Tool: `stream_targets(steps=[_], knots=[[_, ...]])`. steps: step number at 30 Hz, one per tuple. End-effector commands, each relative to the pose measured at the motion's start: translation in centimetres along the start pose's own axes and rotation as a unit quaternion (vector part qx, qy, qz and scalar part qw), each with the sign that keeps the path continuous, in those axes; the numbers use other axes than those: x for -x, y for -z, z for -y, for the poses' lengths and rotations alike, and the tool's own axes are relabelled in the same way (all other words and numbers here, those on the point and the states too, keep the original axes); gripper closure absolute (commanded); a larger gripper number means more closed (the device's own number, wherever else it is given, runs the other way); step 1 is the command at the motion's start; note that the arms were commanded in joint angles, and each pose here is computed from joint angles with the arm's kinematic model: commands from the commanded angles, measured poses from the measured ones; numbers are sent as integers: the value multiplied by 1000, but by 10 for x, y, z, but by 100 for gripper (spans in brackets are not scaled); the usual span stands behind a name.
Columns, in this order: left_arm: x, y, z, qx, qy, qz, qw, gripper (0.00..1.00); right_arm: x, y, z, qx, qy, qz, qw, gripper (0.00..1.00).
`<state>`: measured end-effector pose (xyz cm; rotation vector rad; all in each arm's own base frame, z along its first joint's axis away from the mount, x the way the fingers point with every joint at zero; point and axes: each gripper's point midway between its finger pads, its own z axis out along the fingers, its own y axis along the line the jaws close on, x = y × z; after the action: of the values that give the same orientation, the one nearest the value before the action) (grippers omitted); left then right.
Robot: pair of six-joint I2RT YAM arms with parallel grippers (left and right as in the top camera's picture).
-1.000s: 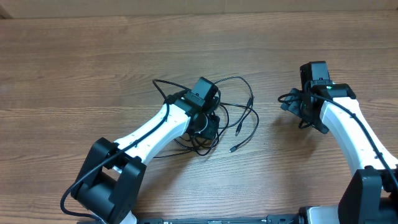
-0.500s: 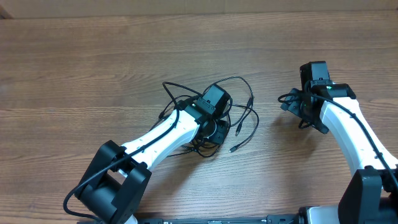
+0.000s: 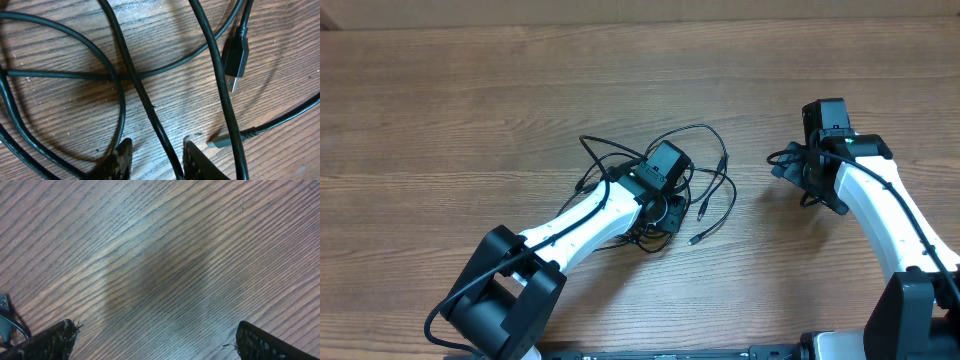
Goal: Untangle cables
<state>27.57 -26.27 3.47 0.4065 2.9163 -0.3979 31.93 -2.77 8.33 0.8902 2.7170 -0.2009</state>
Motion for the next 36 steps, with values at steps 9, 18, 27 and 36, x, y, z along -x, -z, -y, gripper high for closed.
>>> stream_targets(steps=[9,18,27,36], knots=[[-11,-23,-7,21,11,-24,999,73,3,1,4,-5,-2,7,1000,0],[11,4,3,10,-12,0,1000,96,3,1,4,-5,-2,7,1000,0],[85,136,30,15,-102,147,984,96,3,1,4,-5,-2,7,1000,0],[146,292,38,74,-142,371,915,96,3,1,4,-5,-2,7,1000,0]])
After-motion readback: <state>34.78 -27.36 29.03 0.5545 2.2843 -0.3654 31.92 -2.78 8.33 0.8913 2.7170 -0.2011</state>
